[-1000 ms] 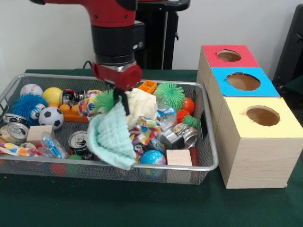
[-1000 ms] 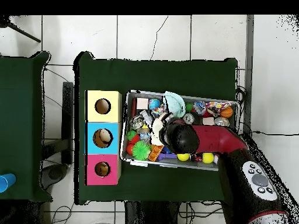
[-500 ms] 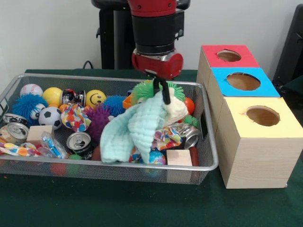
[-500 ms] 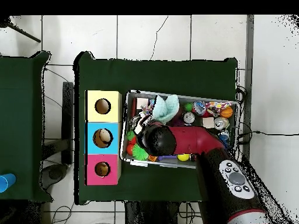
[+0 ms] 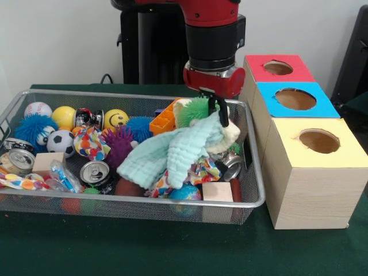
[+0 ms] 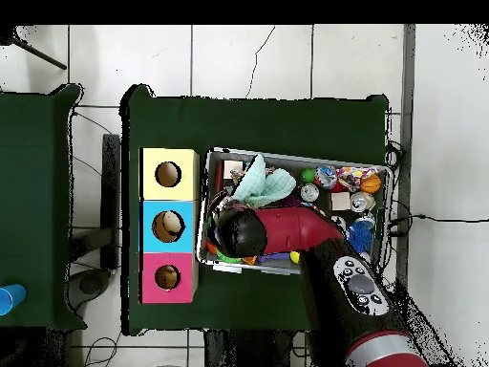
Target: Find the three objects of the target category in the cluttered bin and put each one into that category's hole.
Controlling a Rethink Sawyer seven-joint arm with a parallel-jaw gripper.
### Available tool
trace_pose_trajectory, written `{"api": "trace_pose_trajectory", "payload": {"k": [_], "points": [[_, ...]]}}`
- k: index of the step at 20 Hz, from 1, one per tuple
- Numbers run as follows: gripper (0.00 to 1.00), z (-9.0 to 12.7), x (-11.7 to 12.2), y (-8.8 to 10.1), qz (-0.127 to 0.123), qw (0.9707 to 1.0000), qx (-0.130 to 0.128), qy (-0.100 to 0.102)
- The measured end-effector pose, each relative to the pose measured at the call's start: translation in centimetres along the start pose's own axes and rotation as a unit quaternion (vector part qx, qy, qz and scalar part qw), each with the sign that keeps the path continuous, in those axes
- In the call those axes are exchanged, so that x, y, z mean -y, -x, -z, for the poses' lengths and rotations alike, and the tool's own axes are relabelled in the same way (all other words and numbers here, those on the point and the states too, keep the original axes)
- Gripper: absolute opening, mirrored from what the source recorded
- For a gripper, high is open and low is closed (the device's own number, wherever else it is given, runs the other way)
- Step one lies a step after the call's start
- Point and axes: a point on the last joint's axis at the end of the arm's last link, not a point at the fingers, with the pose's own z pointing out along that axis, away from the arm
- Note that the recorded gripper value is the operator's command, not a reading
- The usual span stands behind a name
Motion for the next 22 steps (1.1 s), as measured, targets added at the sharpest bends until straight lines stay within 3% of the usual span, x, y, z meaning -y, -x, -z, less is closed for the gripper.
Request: {"api": "trace_pose_trajectory", "payload": {"k": [8, 12, 13, 16, 22], "points": [[0.0, -2.1, 1.0, -0.9, 0.001, 0.9998, -0.001, -0.018], [0.0, -2.9, 0.9, -0.5, 0.016, 0.9991, 0.017, -0.035], [1.0, -3.1, 0.6, 0.2, 0.025, 0.9983, 0.032, -0.042], [1.0, -3.1, 0.6, 0.3, 0.026, 0.9981, 0.035, -0.043], [1.0, -2.8, 1.1, 2.8, 0.019, 0.9967, 0.06, -0.051]]}}
